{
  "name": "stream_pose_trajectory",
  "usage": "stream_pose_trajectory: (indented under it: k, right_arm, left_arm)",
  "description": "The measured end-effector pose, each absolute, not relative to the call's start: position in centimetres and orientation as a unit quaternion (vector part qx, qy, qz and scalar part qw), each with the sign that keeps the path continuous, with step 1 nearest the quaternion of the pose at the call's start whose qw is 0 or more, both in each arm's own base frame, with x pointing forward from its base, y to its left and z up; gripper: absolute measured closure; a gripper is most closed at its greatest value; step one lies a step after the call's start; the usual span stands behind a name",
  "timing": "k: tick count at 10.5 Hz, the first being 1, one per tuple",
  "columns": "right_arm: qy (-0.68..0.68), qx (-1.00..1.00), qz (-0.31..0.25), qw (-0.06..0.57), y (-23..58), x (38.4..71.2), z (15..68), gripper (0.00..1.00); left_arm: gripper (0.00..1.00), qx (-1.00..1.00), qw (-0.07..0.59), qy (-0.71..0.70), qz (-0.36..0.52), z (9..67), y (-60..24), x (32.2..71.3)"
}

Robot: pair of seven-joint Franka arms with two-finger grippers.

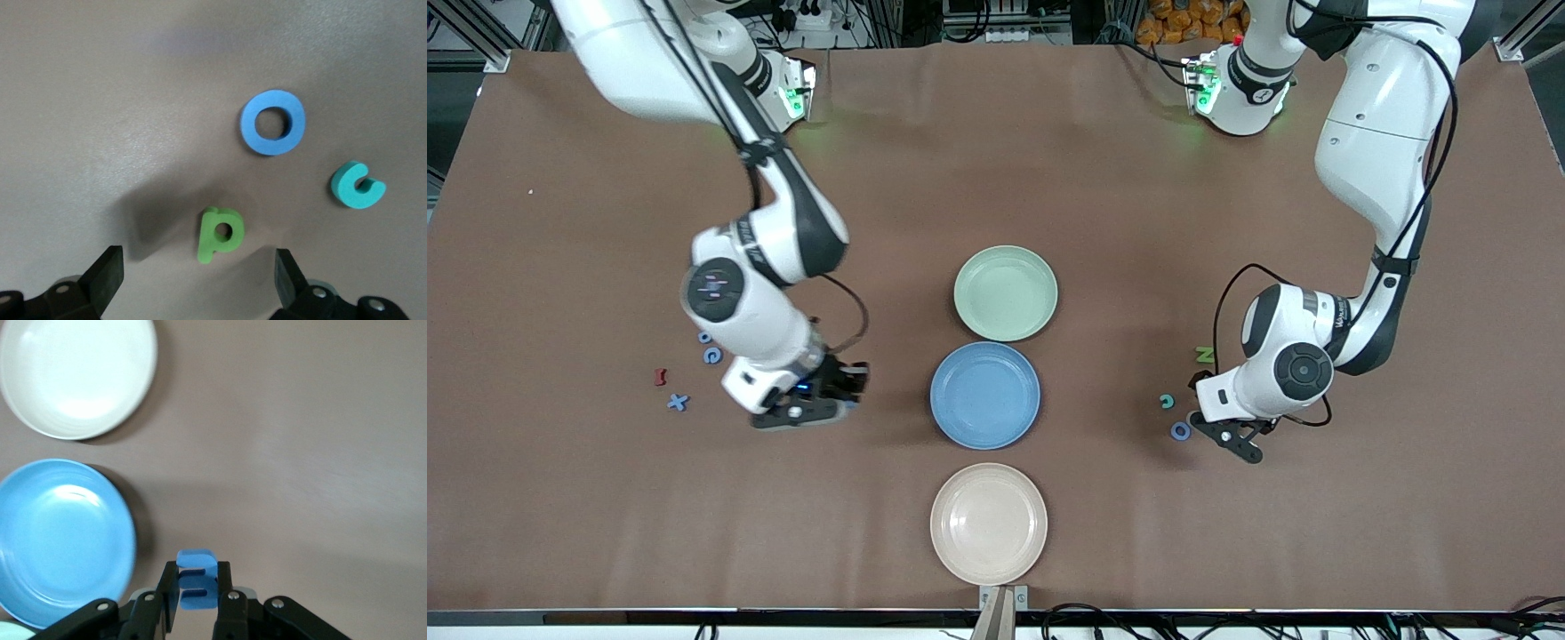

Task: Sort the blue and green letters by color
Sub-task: 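Carry the blue 3 to the blue plate while the left gripper lowers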

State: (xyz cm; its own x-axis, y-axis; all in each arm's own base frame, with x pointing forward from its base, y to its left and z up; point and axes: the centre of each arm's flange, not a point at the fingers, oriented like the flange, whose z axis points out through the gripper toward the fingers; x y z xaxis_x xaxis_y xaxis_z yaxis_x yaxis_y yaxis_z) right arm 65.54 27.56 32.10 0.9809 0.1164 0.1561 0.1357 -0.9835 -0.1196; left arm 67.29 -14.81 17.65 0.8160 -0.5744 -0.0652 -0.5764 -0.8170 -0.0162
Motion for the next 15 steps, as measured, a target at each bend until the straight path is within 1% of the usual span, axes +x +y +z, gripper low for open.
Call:
stream_pose_trajectory:
  k: [3, 5, 6, 7, 8, 10, 12, 13, 14, 15]
  right_arm:
    - [-0.095, -0.980, -0.142, 0.099, 35.0, 65.2, 29.1, 0.73]
    - [-0.101, -0.975, -0.163, 0.116, 38.5, 63.8, 26.5, 0.73]
    - [-0.102, -0.974, -0.162, 0.119, 39.8, 63.1, 25.5, 0.73]
    - [-0.096, -0.975, -0.158, 0.123, 41.0, 62.5, 24.9, 0.73]
    - [-0.077, -0.977, -0.153, 0.129, 42.1, 61.8, 24.8, 0.70]
    - [-0.055, -0.978, -0.151, 0.133, 43.4, 61.1, 24.9, 0.44]
    - [-0.046, -0.981, -0.147, 0.117, 42.1, 61.9, 24.8, 0.16]
    - [-0.043, -0.984, -0.142, 0.102, 40.8, 62.8, 25.1, 0.03]
    - [-0.044, -0.986, -0.136, 0.082, 39.1, 63.8, 25.8, 0.00]
    - [-0.049, -0.989, -0.129, 0.061, 37.0, 64.8, 26.7, 0.00]
  left_arm:
    - [0.00, -0.957, 0.005, 0.290, 0.030, 17.5, -14.7, 67.2]
    - [0.00, -0.958, 0.001, 0.287, 0.030, 17.4, -14.7, 67.2]
    - [0.05, -0.958, 0.000, 0.286, 0.030, 17.4, -14.7, 67.2]
    - [0.19, -0.958, -0.001, 0.284, 0.030, 17.4, -14.7, 67.2]
    - [0.33, -0.959, -0.001, 0.283, 0.028, 17.5, -14.6, 67.3]
    - [0.62, -0.959, 0.000, 0.282, 0.024, 17.9, -14.6, 67.6]
    - [0.89, -0.959, -0.001, 0.283, 0.023, 18.0, -14.7, 67.6]
    - [0.90, -0.959, -0.001, 0.284, 0.023, 18.0, -14.8, 67.6]
    - [0.90, -0.959, -0.001, 0.284, 0.022, 18.1, -14.9, 67.6]
    - [0.90, -0.959, -0.002, 0.284, 0.020, 18.2, -15.0, 67.7]
